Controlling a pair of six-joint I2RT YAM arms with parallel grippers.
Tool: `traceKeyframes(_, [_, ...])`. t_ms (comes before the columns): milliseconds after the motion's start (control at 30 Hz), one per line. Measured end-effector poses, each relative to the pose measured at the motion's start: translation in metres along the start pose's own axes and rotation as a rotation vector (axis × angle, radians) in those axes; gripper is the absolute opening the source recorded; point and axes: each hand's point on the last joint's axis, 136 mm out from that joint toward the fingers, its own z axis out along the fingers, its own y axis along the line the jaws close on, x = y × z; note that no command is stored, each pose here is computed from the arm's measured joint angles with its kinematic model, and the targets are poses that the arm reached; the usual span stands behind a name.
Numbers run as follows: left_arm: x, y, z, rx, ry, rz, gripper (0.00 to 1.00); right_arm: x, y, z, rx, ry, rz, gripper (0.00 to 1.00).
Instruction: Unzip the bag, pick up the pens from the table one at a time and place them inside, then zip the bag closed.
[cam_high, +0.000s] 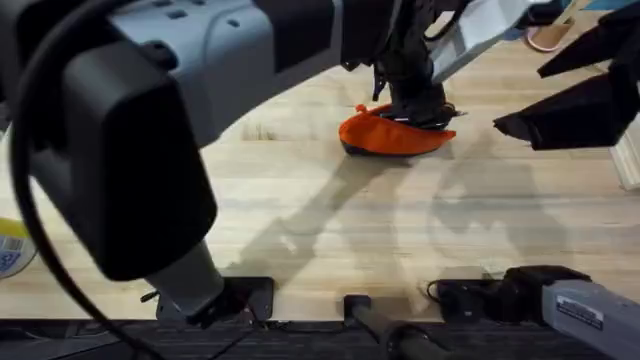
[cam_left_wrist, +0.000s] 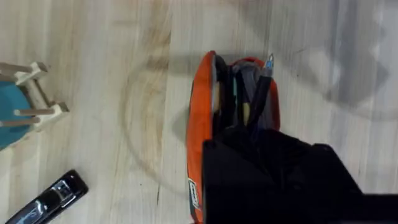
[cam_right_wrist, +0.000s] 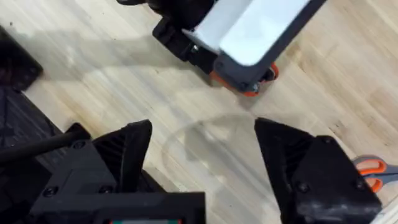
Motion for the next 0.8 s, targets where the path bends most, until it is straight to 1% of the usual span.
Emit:
traceKeyframes(167, [0.0058,0.0001,0.0078,0.009,0.020,-0.008,0.040,0.0000,0.0000,0.0000,0.000,0.000,0.000,0.996])
traceKeyframes(700, [0.0106,0.0060,0.0076,-0.026,0.048,-0.007,0.040,0.0000,0.0000,0.0000,0.000,0.000,0.000,0.996])
traceKeyframes(733, [0.0106,0.0060,0.0076,-0.026,0.047,-0.007,0.054,0.0000,0.0000,0.0000,0.000,0.000,0.000,0.996])
traceKeyframes(767, [0.0107,0.0061,0.0076,-0.026,0.048,-0.005,0.105,0.0000,0.0000,0.0000,0.000,0.000,0.000,0.996])
traceKeyframes(800, [0.0106,0.0062,0.0076,-0.026,0.048,-0.002,0.190,0.0000,0.0000,0.0000,0.000,0.000,0.000,0.996])
